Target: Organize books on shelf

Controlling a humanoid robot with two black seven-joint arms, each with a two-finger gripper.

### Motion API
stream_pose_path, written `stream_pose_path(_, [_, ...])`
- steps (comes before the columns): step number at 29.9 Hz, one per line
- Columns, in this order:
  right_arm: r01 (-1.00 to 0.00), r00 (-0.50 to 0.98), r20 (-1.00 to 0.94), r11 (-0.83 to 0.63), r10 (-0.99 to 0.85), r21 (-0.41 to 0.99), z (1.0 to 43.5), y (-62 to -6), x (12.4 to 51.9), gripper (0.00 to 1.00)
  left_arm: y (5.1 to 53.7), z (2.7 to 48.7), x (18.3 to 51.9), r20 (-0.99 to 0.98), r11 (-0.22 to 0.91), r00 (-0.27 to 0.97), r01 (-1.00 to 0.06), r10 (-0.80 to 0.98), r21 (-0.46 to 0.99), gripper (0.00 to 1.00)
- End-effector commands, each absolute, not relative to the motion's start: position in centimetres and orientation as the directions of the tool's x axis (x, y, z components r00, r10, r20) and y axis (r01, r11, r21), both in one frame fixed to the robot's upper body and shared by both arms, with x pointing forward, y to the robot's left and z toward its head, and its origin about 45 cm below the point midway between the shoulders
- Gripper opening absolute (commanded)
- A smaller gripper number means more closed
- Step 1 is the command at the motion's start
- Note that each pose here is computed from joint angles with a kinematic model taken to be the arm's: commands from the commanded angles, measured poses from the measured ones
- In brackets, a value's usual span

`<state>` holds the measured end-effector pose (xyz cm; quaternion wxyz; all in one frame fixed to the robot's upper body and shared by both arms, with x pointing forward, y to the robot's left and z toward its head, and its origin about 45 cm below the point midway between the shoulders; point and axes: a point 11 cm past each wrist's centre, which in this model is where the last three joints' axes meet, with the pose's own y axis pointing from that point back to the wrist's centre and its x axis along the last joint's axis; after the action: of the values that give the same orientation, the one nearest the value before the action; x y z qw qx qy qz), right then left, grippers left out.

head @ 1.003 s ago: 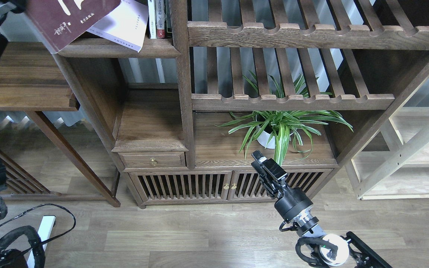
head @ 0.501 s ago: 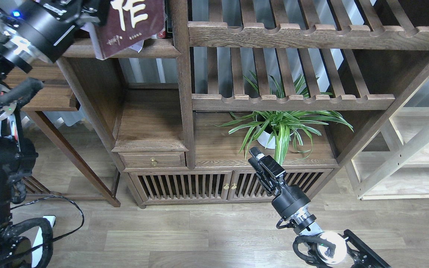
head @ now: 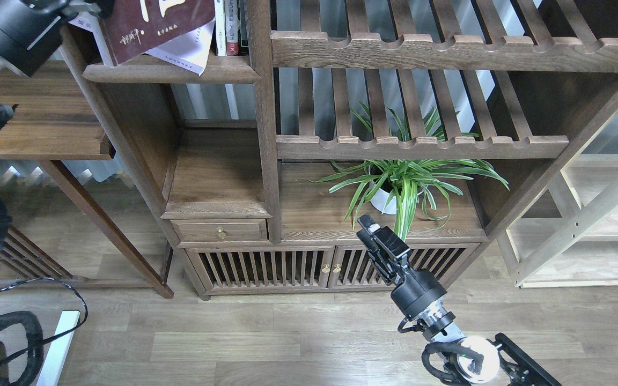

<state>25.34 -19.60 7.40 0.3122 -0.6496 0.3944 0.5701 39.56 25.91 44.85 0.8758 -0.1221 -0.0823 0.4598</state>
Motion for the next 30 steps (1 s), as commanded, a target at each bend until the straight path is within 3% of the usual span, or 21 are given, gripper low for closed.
stream_pose_path(1, [-0.863, 0.034, -0.987, -0.503, -0.156, 0.049, 7.2, -19.3, 25.1, 0.59, 26.9, 44.9, 39.7, 0.019, 0.526, 0.545, -0.797, 0.838, -0.296, 0.0])
stream_pose_path(18, [-0.86, 0.05, -0.986, -0.51, -0.156, 0.037, 7.7, -19.4, 25.1, 0.57, 29.1, 42.9, 42.6, -0.081, 0.474, 0.502, -0.849, 0.861, -0.231, 0.0])
stream_pose_path(30, [-0.861, 0.049, -0.987, -0.507, -0.154, 0.037, 7.7, -19.4, 25.0, 0.57, 27.5, 42.9, 45.2, -0.103, 0.501, 0.524, -0.845, 0.846, -0.186, 0.0])
